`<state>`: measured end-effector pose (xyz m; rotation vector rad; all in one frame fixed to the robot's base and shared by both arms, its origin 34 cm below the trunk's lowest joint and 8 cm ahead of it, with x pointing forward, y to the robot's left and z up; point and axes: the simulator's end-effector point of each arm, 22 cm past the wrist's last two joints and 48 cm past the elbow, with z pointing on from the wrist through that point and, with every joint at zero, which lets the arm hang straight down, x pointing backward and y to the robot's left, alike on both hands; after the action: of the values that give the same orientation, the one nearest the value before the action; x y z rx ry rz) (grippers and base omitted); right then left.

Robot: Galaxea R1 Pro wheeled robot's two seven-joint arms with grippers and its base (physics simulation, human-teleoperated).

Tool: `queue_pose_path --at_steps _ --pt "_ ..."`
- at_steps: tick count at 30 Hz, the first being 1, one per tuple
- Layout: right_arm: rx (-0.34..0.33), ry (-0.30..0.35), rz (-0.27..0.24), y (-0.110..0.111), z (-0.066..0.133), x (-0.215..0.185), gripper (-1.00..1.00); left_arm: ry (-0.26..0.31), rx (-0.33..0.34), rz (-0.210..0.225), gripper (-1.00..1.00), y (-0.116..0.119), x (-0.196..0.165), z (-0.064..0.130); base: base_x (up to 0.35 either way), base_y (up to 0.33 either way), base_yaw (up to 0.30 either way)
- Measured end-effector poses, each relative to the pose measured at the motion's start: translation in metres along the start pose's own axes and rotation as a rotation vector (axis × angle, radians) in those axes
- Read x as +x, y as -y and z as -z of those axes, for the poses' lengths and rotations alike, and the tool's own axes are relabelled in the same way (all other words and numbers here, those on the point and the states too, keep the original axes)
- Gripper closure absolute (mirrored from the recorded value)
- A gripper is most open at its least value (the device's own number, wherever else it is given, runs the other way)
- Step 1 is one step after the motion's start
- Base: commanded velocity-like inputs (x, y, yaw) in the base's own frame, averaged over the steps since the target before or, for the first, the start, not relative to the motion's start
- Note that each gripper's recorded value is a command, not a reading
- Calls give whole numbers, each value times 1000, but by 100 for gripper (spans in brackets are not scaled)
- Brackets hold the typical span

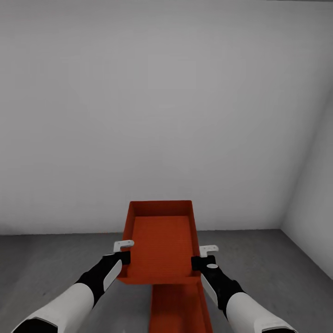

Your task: Move the two storage containers from the living room to the garage. In the garage, place one container on the floor and stack the other container on top of it (either order is fine).

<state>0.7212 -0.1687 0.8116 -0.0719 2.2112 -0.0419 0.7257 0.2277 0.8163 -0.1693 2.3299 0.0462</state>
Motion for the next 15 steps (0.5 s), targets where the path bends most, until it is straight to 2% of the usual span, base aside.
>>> queue_pose_path --at_steps 7,15 --pt "-1 1 0 0 0 0 100 0 0 -1 100 0 0 0 290 -64 0" --pt "-1 1 0 1 -1 0 100 0 -4 -2 100 1 -1 0 38 -7 0"
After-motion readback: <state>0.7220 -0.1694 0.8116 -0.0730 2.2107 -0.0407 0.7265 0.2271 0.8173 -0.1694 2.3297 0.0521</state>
